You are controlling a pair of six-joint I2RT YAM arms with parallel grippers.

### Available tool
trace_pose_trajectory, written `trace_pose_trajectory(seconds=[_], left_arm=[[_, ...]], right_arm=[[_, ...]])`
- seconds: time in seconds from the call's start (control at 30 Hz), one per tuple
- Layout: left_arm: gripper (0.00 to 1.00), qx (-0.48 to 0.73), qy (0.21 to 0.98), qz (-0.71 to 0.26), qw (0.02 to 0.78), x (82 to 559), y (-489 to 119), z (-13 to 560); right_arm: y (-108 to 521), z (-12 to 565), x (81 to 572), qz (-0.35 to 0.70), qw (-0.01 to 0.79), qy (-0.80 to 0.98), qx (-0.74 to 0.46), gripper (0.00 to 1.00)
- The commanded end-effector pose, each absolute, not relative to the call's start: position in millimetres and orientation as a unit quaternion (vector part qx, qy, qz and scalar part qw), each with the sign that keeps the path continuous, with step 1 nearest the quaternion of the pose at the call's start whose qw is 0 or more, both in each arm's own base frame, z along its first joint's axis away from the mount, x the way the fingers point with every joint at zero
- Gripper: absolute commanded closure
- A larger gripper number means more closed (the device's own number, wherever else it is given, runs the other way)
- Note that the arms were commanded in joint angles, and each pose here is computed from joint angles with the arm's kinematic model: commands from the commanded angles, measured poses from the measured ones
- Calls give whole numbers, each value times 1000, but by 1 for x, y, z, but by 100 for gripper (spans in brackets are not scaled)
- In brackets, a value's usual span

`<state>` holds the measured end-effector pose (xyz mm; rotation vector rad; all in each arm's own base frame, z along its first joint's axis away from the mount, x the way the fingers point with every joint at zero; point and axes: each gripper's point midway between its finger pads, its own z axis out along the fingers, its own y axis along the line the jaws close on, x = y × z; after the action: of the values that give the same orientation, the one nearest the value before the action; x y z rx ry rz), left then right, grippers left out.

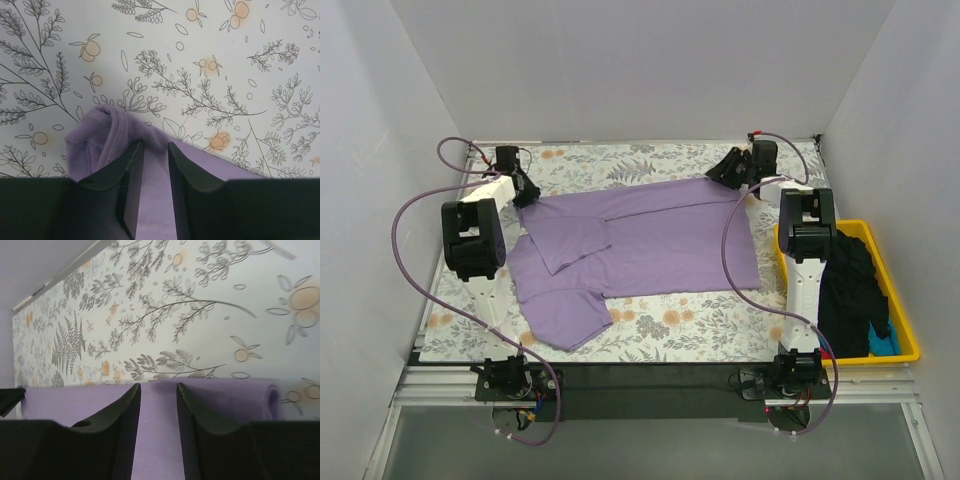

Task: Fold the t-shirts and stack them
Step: Fold the tshirt

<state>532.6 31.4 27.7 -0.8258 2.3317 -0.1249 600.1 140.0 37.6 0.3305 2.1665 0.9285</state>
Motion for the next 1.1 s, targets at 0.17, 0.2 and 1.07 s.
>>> trace_pose_trajectory(seconds=[0.17, 0.2, 1.07], left_arm=[[72, -337, 893, -46, 295, 530, 44, -1], [71, -333, 894, -60, 293, 532, 38, 0], [39, -141, 916, -76, 368, 466, -70, 128]], right_arm=[[66, 19, 623, 315, 395, 834, 220, 58], [62, 20, 624, 314, 397, 833, 222, 57], [55, 102, 530, 223, 402, 883, 96, 59]])
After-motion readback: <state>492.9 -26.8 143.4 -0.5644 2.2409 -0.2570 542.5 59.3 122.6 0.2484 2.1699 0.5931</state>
